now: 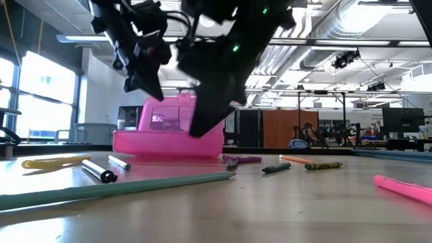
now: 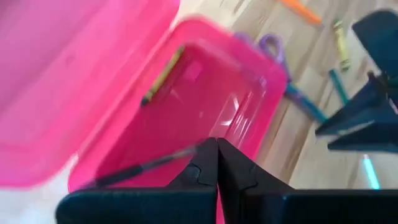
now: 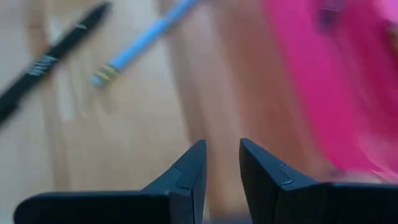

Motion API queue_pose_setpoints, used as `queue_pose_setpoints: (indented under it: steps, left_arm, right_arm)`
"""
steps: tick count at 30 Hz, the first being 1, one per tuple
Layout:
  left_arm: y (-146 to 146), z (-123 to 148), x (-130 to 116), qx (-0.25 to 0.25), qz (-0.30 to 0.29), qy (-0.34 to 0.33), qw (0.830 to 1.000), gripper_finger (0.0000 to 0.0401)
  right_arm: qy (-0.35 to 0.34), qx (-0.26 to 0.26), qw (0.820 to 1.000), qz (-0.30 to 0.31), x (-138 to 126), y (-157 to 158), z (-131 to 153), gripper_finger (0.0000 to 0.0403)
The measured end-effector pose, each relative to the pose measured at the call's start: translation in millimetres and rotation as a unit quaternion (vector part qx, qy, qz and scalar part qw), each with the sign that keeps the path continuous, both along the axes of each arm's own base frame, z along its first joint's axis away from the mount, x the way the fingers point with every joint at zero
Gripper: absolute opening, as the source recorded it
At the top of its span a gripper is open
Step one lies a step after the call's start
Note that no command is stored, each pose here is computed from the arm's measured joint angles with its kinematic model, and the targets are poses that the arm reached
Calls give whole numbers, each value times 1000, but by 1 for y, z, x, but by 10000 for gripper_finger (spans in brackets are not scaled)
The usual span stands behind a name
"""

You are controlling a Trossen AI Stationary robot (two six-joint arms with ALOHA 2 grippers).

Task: Pick & place school supplies into a supply box
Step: Put the top yellow pencil into the pink supply box

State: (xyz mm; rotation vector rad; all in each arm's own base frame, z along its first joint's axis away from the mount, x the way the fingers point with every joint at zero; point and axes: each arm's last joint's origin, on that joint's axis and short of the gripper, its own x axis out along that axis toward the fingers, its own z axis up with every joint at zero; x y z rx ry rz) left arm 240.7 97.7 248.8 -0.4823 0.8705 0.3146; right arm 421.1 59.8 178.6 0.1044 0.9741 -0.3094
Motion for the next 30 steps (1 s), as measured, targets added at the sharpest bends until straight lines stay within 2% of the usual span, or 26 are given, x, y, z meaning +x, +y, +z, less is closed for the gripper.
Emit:
queue_pose_setpoints:
  steps: [5, 9, 12, 17, 22, 30]
  left_arm:
    - [2, 16, 5, 22, -25, -30, 999, 30]
    - [4, 16, 8, 41, -14, -31, 999, 52]
    - [5, 12, 10, 41, -12, -22, 999, 72]
    - [6, 9, 12, 58, -28, -17, 998, 98]
    - [7, 5, 14, 54, -29, -12, 998, 106]
    - [8, 5, 16, 56, -28, -14, 998, 99]
  right_arm:
    - [44, -51, 992, -105, -32, -1, 27, 74]
    - [50, -110, 968, -219, -55, 3, 35, 74]
    - [34, -131, 949, -286, -64, 8, 31, 74]
    - [-1, -127, 937, -327, -74, 11, 0, 74]
    - [-31, -140, 912, -384, -88, -4, -28, 74]
    - [14, -141, 886, -441, -99, -48, -46, 74]
